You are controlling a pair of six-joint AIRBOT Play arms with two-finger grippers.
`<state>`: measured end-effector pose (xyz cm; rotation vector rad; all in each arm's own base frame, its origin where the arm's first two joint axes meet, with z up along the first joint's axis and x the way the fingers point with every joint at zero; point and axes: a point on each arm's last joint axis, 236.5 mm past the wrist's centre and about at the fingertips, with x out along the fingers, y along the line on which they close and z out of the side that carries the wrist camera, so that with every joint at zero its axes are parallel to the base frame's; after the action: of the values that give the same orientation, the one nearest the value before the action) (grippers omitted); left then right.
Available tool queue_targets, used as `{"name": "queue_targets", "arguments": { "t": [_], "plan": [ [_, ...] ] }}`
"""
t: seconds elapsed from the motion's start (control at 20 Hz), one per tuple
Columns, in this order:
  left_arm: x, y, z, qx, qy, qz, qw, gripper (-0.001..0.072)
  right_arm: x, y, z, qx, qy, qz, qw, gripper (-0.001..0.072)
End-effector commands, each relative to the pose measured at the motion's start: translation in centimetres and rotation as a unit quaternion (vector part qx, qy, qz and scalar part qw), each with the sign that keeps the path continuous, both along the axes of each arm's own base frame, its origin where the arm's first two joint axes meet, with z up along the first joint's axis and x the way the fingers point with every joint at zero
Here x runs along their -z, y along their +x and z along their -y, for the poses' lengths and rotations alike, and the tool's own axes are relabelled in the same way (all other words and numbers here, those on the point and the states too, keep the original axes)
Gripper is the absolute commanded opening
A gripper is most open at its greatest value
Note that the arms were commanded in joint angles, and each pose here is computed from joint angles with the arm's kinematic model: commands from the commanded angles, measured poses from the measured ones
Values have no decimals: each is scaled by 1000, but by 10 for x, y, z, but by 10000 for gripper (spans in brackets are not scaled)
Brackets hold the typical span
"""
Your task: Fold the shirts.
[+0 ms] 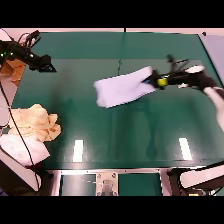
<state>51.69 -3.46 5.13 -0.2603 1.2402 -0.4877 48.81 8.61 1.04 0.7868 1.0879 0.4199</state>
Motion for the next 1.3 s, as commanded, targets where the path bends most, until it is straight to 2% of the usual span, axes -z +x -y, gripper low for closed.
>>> {"name": "queue_targets", "arguments": {
  "t": [0.0, 0.15, 0.25, 0.45, 0.55, 0.65, 0.8, 1.0, 1.05, 1.1, 1.15, 1.25],
  "plan": [
    [-1, 0, 1, 4, -3, 2, 1000, 23, -43, -26, 149, 149, -80, 2, 986, 13],
    [-2, 0, 1, 3, -3, 3, 1000, 23, -63, -102, 283, 308, -128, -5, 943, 13],
    [-2, 0, 1, 3, -4, 3, 1000, 23, -57, -170, 345, 393, -144, -28, 908, 13],
    [-2, -1, 11, 12, -4, 3, 1000, 23, 6, -280, 384, 495, -101, -111, 856, 13],
    [-2, -3, 26, 27, -4, 1, 1000, 23, 45, -316, 377, 521, -83, -157, 835, 13],
    [-2, -4, 41, 42, -4, 4, 999, 23, 68, -339, 370, 523, -92, -199, 824, 13],
    [-2, -7, 59, 62, -3, 4, 998, 23, 81, -371, 369, 517, -125, -260, 806, 15],
    [-2, -8, 66, 68, -3, 4, 998, 23, 58, -387, 401, 514, -190, -263, 794, 15],
    [-2, -8, 65, 68, -3, 5, 998, 23, 59, -386, 401, 514, -189, -263, 794, 84],
    [-2, -8, 65, 68, -3, 4, 998, 24, 60, -386, 397, 510, -181, -269, 797, 369],
    [-2, -8, 65, 68, -3, 4, 998, 24, 61, -388, 391, 507, -171, -279, 798, 551],
    [-2, -9, 65, 68, -3, 4, 998, 23, 48, -401, 385, 517, -153, -320, 779, 550]
  ]
}}
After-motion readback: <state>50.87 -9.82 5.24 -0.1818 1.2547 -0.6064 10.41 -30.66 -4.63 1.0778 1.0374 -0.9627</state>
